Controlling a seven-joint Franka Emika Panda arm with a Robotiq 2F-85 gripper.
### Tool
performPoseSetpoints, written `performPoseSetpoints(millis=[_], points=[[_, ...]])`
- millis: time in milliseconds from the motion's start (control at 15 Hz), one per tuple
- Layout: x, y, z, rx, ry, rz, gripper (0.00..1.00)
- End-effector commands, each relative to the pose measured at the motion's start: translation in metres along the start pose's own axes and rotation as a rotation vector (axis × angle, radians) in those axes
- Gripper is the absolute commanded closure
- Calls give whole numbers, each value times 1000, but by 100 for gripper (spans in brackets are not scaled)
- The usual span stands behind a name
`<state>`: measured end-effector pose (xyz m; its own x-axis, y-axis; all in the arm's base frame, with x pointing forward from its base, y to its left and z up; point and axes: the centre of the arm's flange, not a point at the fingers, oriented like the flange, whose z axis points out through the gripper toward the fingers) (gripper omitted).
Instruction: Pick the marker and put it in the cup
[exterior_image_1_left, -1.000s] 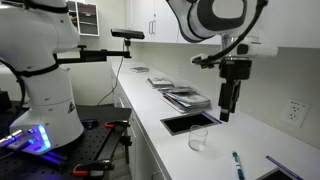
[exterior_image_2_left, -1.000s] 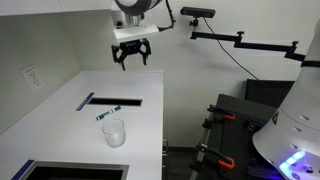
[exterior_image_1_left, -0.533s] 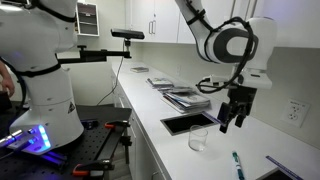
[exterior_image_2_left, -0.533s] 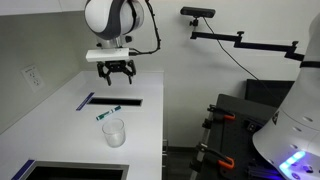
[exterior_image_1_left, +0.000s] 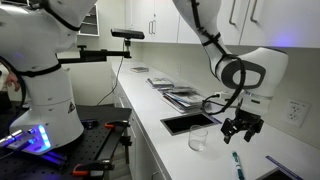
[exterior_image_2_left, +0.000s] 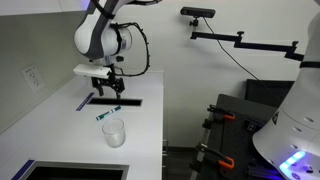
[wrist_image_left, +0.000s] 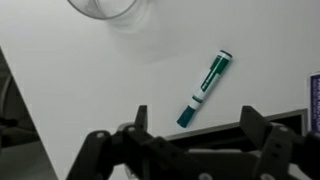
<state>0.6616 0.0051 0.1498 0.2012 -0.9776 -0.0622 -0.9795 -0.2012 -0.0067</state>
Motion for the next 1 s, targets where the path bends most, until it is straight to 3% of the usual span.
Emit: performPoseSetpoints(millis=[0, 467, 600, 667, 933], points=[[-2, -25, 31, 12, 12, 84, 0], [5, -47, 82, 8, 42, 192, 0], [0, -48, 93, 0, 44, 196, 9], [-2, -49, 99, -2, 44, 203, 18], [-10, -52, 110, -7, 46, 191, 31]])
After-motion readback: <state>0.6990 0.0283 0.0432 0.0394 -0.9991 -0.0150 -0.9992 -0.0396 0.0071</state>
